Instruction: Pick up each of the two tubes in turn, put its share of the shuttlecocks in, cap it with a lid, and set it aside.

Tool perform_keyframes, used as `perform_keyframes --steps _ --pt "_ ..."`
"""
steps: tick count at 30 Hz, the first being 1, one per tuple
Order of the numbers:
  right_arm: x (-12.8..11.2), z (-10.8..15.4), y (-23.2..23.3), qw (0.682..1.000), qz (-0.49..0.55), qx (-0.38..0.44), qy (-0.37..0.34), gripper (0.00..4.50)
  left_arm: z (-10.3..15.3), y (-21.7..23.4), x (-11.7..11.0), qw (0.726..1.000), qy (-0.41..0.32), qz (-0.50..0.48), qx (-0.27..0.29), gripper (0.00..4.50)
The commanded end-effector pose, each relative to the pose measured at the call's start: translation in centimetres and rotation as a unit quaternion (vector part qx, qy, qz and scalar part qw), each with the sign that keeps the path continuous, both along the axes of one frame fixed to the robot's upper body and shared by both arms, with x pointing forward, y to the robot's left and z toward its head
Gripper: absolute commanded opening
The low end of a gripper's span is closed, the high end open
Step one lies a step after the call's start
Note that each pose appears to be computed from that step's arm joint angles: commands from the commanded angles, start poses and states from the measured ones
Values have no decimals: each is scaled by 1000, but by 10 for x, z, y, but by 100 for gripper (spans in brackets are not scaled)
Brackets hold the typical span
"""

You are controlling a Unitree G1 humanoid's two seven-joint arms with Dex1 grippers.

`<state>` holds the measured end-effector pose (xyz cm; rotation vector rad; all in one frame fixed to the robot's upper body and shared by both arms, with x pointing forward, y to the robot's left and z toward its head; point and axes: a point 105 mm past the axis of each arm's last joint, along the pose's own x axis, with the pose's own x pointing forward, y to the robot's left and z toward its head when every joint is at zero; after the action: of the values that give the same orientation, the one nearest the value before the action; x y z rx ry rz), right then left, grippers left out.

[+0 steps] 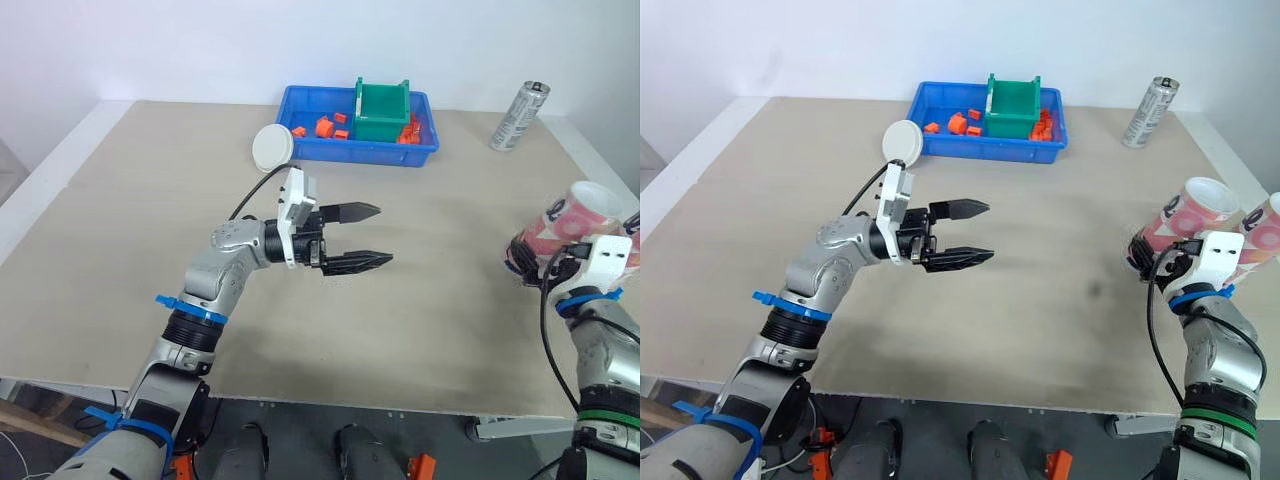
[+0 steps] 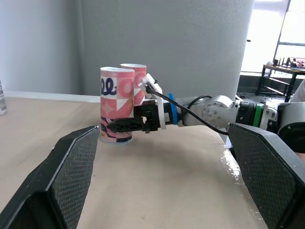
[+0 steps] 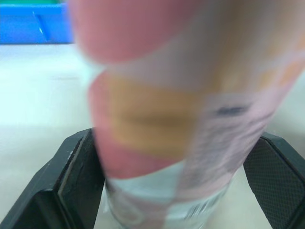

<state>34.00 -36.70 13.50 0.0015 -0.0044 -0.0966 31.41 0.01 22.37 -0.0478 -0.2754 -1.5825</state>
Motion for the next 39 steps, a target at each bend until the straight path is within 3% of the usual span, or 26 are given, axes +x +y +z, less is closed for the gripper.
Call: perform_keyframes --steps 1,10,15,20,23,30,34,39 --pt "-6 19 -5 1000 1 -17 -22 447 15 3 0 1000 -22 2 -16 450" --pt "-24 6 -3 998 28 -41 47 447 16 4 -2 1000 -21 -2 -21 450" --pt "-43 14 13 995 88 -14 48 447 13 18 -5 1000 -20 8 -16 450" --pt "-72 25 62 969 236 14 65 447 -11 56 1 997 10 81 16 450" --pt "-80 35 92 949 309 16 51 447 -36 84 6 987 73 139 44 450" --pt "-61 23 169 906 419 39 32 447 -76 134 5 944 179 270 66 450" --pt "-37 -11 194 906 418 51 47 447 -93 152 -1 919 171 347 74 450" --pt "-36 -32 202 900 428 60 60 447 -98 154 -6 911 179 366 61 450"
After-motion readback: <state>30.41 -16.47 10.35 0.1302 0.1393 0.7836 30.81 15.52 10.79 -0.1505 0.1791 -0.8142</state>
